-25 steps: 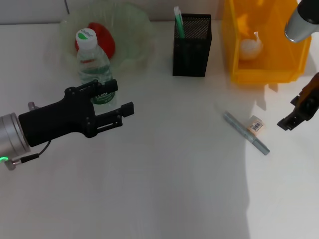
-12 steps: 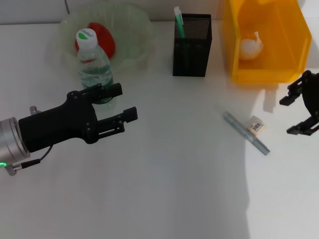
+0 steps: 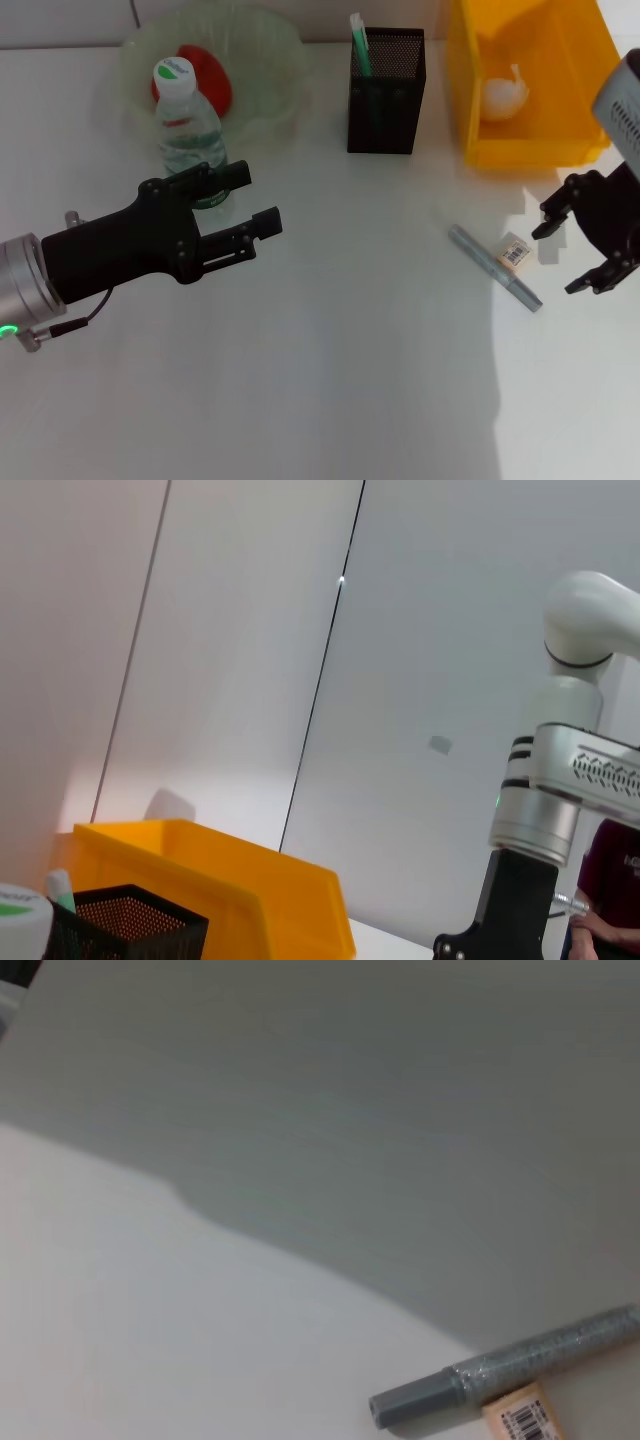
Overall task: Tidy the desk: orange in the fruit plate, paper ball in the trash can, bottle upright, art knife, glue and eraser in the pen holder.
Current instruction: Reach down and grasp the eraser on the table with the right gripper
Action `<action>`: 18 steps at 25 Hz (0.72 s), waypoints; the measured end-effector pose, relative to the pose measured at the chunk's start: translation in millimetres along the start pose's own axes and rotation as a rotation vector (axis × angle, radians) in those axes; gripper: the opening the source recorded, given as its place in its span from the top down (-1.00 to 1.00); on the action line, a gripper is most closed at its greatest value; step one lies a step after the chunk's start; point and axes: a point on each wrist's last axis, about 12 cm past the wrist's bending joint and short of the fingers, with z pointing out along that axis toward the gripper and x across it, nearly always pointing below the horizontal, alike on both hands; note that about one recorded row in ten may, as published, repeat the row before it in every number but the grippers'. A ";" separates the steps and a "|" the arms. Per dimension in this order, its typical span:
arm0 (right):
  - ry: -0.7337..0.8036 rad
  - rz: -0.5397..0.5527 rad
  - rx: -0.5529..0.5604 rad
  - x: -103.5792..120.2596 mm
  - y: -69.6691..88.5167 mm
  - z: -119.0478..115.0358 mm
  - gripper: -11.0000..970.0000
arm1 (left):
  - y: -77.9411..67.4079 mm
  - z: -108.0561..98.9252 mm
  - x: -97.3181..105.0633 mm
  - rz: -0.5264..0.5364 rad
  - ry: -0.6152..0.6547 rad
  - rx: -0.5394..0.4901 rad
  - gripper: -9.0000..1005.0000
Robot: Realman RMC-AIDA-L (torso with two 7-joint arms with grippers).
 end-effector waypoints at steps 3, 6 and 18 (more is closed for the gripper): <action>0.012 -0.062 0.008 -2.0 -2.7 12.3 -0.44 | 0.6 1.2 -0.8 -0.001 -0.007 -0.003 -0.48; 0.034 -0.117 0.022 -3.1 -6.1 22.5 -0.44 | 2.1 3.7 -3.0 -0.004 -0.010 0.000 -0.48; 0.039 -0.230 0.033 -13.6 -22.0 32.7 -0.44 | 4.4 5.6 -7.7 -0.029 -0.022 0.001 -0.48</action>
